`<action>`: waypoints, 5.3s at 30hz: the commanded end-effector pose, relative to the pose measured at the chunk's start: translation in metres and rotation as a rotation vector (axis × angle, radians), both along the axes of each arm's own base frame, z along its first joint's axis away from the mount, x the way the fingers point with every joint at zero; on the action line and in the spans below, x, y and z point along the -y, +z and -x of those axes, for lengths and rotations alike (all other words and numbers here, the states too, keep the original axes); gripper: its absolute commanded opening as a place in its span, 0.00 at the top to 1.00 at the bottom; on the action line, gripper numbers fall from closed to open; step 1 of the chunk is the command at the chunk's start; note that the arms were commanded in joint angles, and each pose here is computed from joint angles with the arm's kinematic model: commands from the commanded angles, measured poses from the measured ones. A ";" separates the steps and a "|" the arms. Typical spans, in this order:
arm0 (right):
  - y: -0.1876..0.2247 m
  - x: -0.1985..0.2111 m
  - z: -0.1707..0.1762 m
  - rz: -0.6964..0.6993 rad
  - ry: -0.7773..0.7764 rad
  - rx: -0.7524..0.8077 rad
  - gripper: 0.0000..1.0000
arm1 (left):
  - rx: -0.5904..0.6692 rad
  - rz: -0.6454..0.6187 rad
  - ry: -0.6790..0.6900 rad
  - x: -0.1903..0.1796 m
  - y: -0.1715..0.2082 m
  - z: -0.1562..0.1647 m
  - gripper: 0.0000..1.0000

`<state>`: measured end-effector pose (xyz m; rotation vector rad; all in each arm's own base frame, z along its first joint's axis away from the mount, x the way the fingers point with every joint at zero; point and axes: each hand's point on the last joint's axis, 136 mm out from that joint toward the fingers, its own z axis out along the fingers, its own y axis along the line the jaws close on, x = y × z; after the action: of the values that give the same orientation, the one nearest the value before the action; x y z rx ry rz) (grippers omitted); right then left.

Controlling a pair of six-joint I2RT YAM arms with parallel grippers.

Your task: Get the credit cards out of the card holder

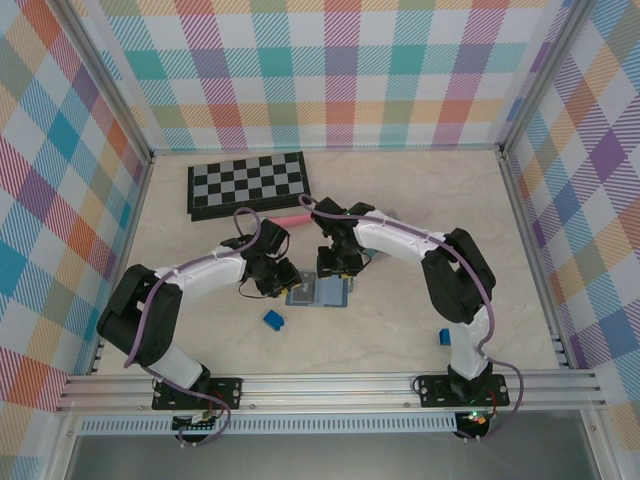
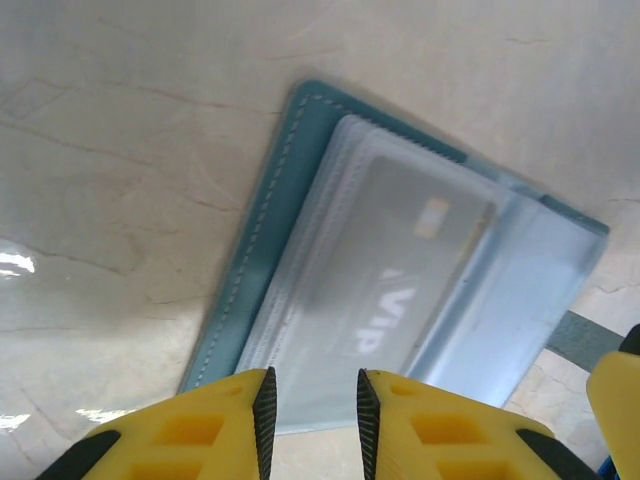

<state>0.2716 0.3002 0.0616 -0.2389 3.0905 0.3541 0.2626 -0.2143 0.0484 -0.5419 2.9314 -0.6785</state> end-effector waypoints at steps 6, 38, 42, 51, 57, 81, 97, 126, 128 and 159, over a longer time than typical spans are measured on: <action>-0.018 0.011 0.010 0.035 -0.032 -0.048 0.56 | -0.015 -0.019 -0.060 0.007 -0.003 -0.002 0.69; -0.058 0.021 0.011 0.109 0.005 -0.140 0.56 | -0.056 0.033 -0.110 0.024 -0.013 -0.005 0.61; -0.058 0.021 0.012 0.105 0.004 -0.142 0.56 | -0.052 0.042 -0.111 0.025 -0.010 -0.005 0.61; -0.057 0.020 0.011 0.100 0.005 -0.142 0.57 | -0.021 0.003 -0.131 0.017 0.001 -0.006 0.63; -0.058 0.020 0.011 0.096 0.009 -0.141 0.57 | -0.005 0.008 -0.150 0.018 0.007 -0.005 0.68; -0.027 0.004 -0.003 -0.046 -0.007 -0.072 0.57 | 0.029 0.113 -0.167 0.031 0.016 -0.003 0.86; 0.046 0.002 -0.018 -0.262 -0.050 0.141 0.37 | 0.093 -0.147 -0.215 -0.010 0.037 -0.007 0.95; 0.067 0.022 -0.014 -0.294 -0.031 0.229 0.16 | 0.113 0.142 0.042 -0.011 0.061 -0.027 0.08; 0.063 0.014 -0.014 -0.292 -0.019 0.202 0.23 | 0.107 0.110 0.059 -0.023 0.058 -0.023 0.07; -0.037 -0.027 -0.014 -0.057 0.093 -0.100 0.90 | -0.011 0.200 -0.002 -0.004 0.011 -0.020 0.64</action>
<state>0.2881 0.3269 0.0252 -0.3299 3.1441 0.4708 0.2845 -0.2009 0.0601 -0.6141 2.8729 -0.9448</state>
